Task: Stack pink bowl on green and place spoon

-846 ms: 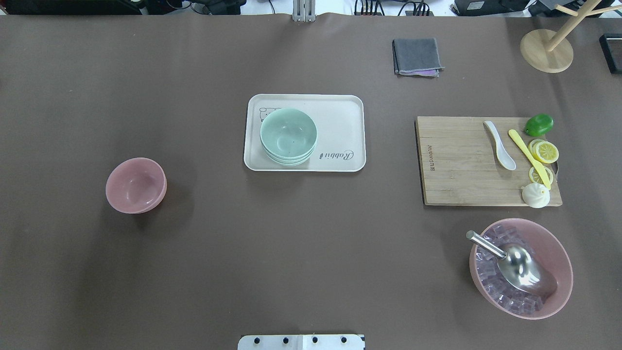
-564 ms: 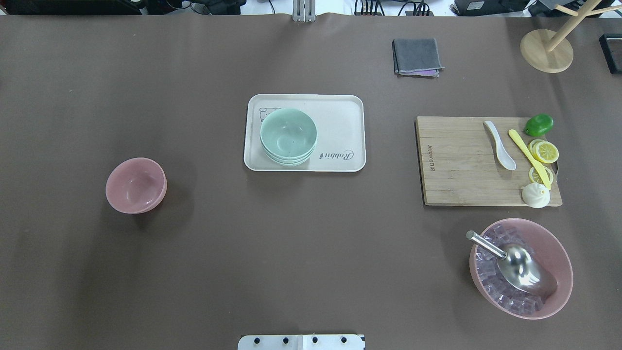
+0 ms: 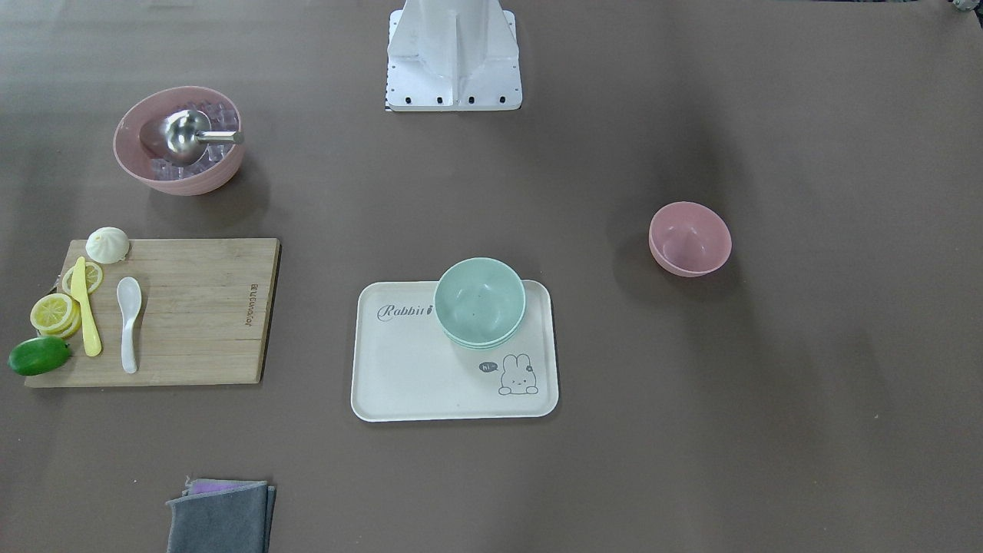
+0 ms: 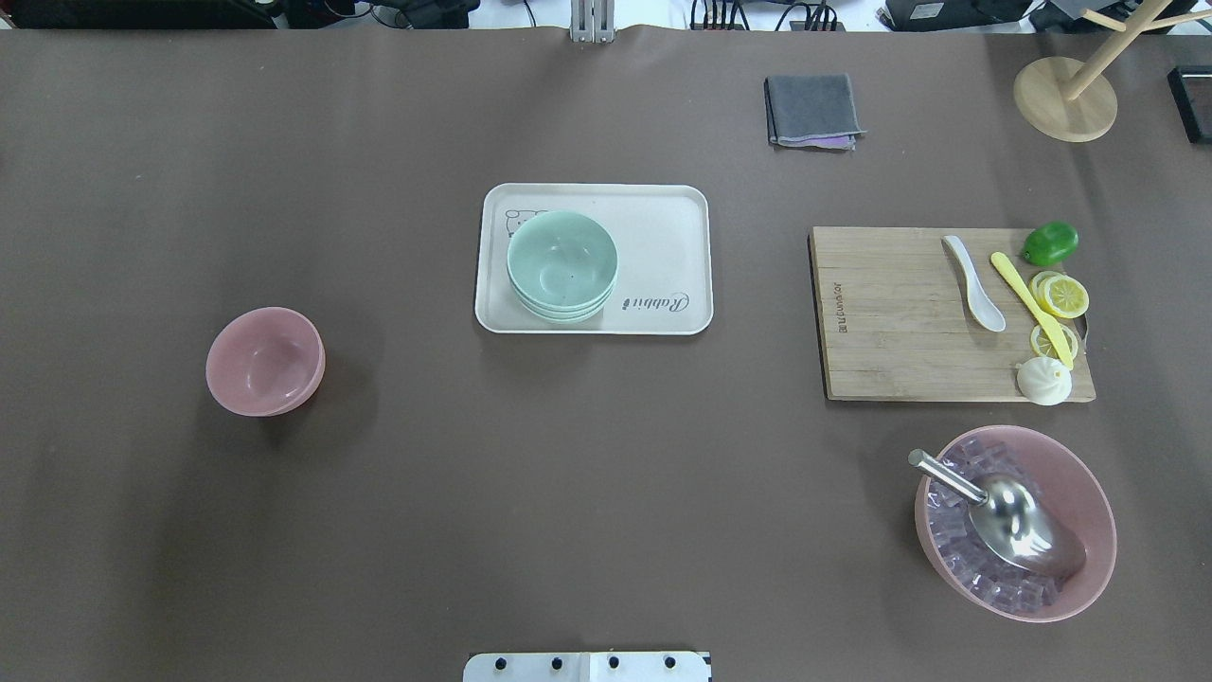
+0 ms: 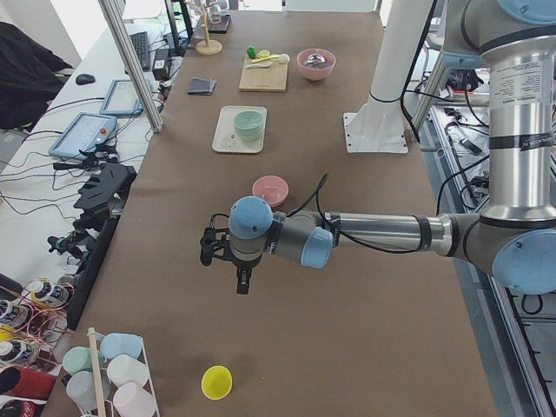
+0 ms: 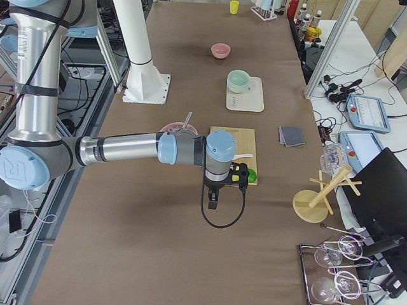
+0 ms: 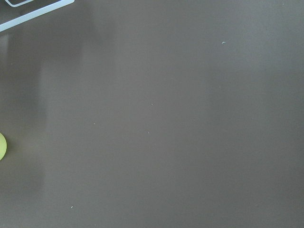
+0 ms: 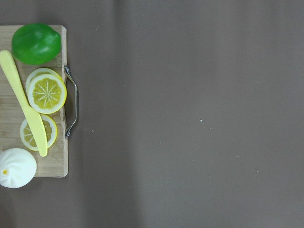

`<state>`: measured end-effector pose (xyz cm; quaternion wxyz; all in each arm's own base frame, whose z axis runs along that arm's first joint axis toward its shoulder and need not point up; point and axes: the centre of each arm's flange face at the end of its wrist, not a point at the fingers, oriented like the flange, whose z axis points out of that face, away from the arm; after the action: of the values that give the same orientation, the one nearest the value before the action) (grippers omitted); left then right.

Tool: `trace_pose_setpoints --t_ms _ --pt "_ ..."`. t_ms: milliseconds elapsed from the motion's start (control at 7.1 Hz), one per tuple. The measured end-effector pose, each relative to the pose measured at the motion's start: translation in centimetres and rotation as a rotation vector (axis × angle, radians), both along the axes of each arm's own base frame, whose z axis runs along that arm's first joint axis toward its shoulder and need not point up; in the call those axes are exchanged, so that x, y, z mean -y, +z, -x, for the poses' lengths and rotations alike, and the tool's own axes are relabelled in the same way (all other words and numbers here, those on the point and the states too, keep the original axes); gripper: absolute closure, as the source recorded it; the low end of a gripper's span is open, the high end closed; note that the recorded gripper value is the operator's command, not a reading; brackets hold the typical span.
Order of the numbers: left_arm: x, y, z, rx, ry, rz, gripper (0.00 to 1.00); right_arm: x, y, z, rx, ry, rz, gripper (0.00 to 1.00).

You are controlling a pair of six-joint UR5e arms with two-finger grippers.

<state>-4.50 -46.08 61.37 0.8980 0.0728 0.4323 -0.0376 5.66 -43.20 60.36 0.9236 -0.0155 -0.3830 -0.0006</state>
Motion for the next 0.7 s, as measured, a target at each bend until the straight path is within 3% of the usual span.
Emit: trace_pose_setpoints --t_ms 705 --pt "0.11 0.08 -0.03 0.002 0.001 0.0 0.02 0.12 -0.28 0.01 0.001 -0.001 -0.007 0.0"
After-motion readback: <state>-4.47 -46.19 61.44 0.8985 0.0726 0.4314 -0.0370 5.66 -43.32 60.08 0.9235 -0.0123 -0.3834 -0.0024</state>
